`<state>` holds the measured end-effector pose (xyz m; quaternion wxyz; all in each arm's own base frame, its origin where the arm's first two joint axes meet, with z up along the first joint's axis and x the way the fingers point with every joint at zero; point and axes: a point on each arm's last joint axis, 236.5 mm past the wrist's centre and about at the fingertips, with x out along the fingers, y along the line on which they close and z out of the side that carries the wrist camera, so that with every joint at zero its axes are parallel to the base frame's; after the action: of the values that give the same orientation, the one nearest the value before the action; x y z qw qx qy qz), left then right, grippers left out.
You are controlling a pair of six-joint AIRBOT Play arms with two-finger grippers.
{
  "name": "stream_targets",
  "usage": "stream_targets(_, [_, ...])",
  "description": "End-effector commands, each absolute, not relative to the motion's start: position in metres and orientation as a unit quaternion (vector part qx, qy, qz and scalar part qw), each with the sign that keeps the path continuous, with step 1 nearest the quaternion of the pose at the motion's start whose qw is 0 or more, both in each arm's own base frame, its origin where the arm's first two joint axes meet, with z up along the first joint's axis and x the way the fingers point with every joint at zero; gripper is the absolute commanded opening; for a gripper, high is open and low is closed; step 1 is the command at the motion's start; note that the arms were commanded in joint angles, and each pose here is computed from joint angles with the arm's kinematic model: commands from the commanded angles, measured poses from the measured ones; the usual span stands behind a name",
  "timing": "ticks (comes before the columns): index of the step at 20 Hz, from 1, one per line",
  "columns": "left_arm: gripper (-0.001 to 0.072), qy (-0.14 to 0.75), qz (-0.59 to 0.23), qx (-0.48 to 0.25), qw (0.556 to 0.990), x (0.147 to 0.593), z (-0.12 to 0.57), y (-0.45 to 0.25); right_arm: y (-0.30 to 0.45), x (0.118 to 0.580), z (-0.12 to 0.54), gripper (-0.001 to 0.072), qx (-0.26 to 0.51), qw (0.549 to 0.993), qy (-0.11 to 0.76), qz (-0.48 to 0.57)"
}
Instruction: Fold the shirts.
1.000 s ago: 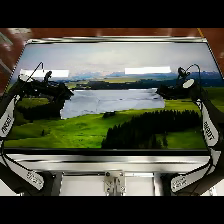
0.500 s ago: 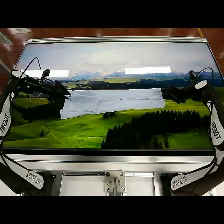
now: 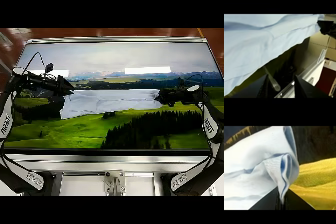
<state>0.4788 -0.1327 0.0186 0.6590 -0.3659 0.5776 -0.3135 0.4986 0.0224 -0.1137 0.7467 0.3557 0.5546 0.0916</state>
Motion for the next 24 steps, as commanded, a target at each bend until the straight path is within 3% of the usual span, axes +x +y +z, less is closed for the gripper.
stream_targets(1, [0.0244, 0.541, -0.329, -0.384, 0.672, 0.496, 0.033, -0.162, 0.034, 0.505, -0.063, 0.0058, 0.346, 0.769, 0.518, 0.142])
stream_targets(2, [0.0146, 0.537, -0.331, -0.377, 0.679, 0.499, 0.031, -0.176, 0.038, 0.501, -0.040, 0.0058, 0.336, 0.776, 0.511, 0.158])
stream_targets(5, [0.0112, 0.535, -0.347, -0.350, 0.686, 0.495, 0.023, -0.236, 0.052, 0.475, 0.041, 0.0058, 0.297, 0.794, 0.489, 0.205])
stream_targets(7, [0.0036, 0.545, -0.369, -0.328, 0.678, 0.478, 0.015, -0.288, 0.060, 0.456, 0.092, 0.0058, 0.287, 0.807, 0.467, 0.220])
stream_targets(12, [0.0036, 0.563, -0.416, -0.315, 0.640, 0.417, -0.009, -0.420, 0.074, 0.401, 0.175, 0.0058, 0.272, 0.825, 0.441, 0.227])
stream_targets(14, [0.0036, 0.561, -0.414, -0.347, 0.627, 0.404, -0.017, -0.460, 0.074, 0.383, 0.191, 0.0058, 0.263, 0.832, 0.438, 0.216])
stream_targets(18, [0.0035, 0.588, -0.413, -0.418, 0.556, 0.364, -0.039, -0.521, 0.070, 0.363, 0.218, 0.0058, 0.253, 0.853, 0.414, 0.192])
stream_targets(21, [0.0032, 0.539, -0.442, -0.468, 0.543, 0.382, -0.023, -0.533, 0.072, 0.359, 0.221, 0.0058, 0.257, 0.852, 0.414, 0.191])
stream_targets(24, [0.0029, 0.508, -0.448, -0.437, 0.592, 0.422, -0.003, -0.489, 0.065, 0.367, 0.214, 0.0058, 0.258, 0.854, 0.416, 0.176])
